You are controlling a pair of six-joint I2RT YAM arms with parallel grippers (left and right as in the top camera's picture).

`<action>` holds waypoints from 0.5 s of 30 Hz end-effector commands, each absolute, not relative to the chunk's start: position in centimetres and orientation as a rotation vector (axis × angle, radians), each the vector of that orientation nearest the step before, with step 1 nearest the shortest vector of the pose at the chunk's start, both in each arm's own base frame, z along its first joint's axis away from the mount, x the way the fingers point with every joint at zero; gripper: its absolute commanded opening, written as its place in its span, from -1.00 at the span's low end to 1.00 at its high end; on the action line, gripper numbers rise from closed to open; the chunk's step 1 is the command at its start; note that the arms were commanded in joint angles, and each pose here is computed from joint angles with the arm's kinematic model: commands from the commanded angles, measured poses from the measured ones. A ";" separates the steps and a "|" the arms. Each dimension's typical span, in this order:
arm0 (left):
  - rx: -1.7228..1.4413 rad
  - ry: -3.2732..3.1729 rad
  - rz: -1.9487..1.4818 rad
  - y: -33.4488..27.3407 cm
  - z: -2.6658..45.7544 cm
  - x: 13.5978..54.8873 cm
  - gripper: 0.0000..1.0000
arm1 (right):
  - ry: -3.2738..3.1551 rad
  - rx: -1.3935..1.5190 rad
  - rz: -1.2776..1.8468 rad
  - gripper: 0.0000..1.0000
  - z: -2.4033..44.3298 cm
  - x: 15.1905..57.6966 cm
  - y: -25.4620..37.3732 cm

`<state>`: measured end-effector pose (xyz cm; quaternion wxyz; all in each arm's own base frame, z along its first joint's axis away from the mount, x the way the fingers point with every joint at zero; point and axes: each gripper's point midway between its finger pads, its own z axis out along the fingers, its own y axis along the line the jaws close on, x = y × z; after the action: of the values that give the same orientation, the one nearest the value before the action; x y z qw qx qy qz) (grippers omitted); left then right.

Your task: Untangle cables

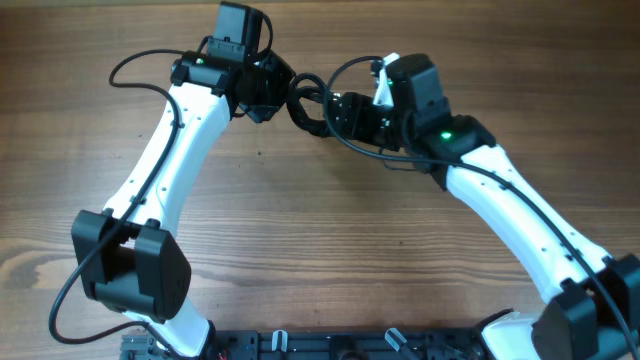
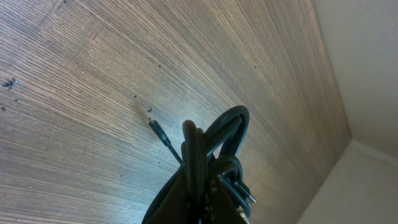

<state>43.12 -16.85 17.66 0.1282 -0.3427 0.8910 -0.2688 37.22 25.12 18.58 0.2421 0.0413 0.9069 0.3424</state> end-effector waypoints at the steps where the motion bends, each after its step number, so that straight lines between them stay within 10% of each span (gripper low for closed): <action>1: -0.997 2.560 -0.824 -17.1 19.0 43.4 -0.88 | 2.494 0.137 0.919 0.25 17.4 38.0 26.1; 15: -0.873 2.583 -0.964 -18.9 20.1 43.3 -0.92 | 2.511 0.141 0.874 -0.91 16.1 38.1 26.6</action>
<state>43.21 -16.86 17.75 0.1282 -0.3419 0.8901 -0.2726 37.75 26.32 15.93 0.2308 0.0538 0.9157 0.3246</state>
